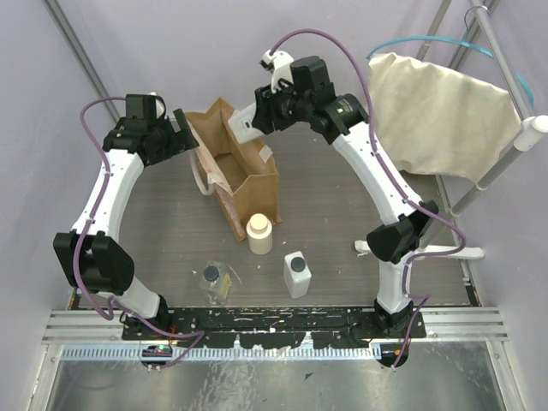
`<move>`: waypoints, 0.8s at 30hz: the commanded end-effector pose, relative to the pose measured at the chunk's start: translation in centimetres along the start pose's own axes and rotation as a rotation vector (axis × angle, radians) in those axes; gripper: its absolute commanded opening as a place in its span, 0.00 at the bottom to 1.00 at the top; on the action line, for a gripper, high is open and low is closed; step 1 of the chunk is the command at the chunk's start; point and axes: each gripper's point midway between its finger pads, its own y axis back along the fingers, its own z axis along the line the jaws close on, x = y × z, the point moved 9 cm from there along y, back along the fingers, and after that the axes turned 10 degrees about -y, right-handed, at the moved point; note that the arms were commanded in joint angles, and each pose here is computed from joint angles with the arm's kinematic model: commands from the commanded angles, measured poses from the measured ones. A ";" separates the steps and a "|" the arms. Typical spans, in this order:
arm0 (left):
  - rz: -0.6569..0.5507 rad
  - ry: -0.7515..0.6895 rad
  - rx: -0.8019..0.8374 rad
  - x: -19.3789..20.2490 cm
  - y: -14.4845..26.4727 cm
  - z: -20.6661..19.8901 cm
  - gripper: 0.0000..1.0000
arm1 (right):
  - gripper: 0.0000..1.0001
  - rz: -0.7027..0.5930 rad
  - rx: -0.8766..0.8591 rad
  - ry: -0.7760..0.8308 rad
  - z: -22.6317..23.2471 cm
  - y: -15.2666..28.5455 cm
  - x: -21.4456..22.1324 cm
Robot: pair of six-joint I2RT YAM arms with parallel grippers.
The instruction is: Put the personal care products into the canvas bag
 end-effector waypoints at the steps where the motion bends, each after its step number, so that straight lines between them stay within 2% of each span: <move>1: -0.025 -0.008 -0.010 0.1 0.7 0.4 0.98 | 0.01 -0.125 -0.113 0.042 2.3 -0.4 -2.2; 12: -0.022 -0.027 0.003 0.3 0.8 0.3 0.98 | 0.01 0.012 -0.070 0.078 3.0 -4.3 1.0; 24: -0.015 -0.010 0.029 0.8 1.0 0.2 0.98 | 0.01 0.211 0.092 0.097 1.1 -6.9 5.5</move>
